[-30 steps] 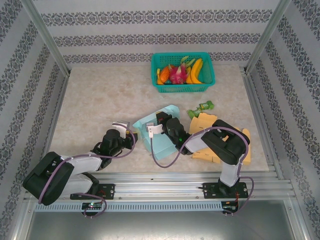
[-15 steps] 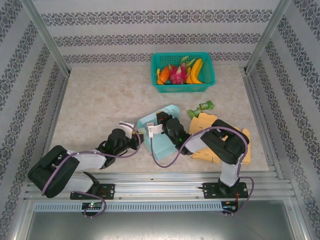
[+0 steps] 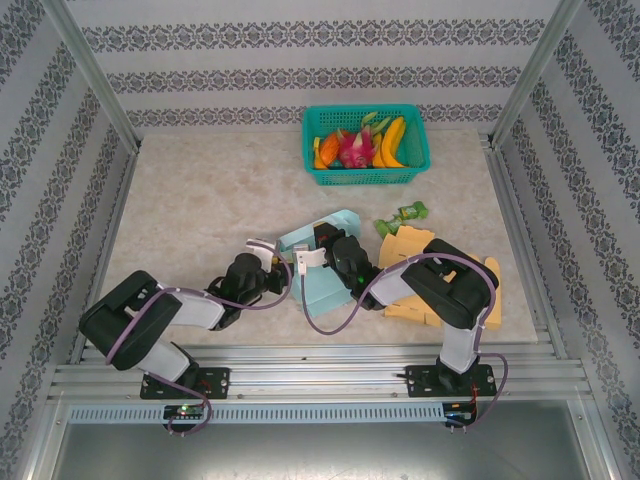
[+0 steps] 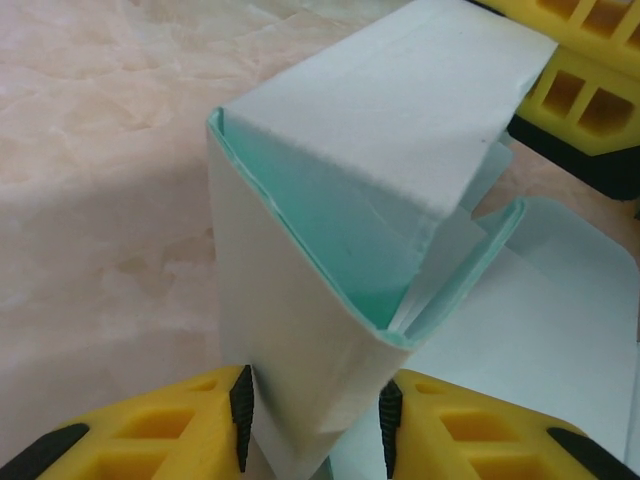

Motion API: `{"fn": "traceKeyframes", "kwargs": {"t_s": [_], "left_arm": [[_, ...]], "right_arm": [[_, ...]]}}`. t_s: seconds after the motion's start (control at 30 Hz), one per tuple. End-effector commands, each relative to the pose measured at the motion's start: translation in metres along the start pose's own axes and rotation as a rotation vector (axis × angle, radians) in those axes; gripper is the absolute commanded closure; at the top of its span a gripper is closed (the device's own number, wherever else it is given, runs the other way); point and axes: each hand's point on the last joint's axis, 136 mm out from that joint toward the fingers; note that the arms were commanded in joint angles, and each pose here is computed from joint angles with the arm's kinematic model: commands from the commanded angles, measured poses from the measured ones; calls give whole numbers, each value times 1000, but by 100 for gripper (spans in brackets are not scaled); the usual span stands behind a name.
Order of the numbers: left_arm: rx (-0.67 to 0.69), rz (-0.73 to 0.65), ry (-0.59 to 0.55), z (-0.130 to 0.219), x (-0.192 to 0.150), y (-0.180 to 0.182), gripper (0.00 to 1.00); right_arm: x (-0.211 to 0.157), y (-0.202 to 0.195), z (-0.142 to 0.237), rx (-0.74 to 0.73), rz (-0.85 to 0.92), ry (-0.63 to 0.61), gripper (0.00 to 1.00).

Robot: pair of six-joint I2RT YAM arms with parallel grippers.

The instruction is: Fold the paper box

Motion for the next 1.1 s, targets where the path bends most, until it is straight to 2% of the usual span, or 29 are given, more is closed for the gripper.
{"fn": "traceKeyframes", "kwargs": {"t_s": [0.0,0.23,0.63,0.73,0.93,1.07], "left_arm": [[66,13,-102,-7,31,7,59],[90,-10,-140,-25,41,3,60],[254,6,-152,-39,41,27,65],[334,39,-158,-39,39,40,69],[521,116,-133,-33,29,69,92],[597,143,-114,-30,21,80,96]], "right_arm": [[-1,26,7,80,-1,2,100],[-2,31,8,95,-13,8,100],[-6,39,8,118,-15,30,100],[-9,39,7,118,-23,43,100],[-14,40,6,111,-32,72,100],[-16,38,3,100,-43,89,100]]}}
Point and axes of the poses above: each hand's point on the last joint's axis, 136 mm out from that joint toward the fingers, its own z axis back along the fingers, its own y axis along the line the jaws close on, x = y × z, and after that the axes turned 15 degrees about -z, right-handed
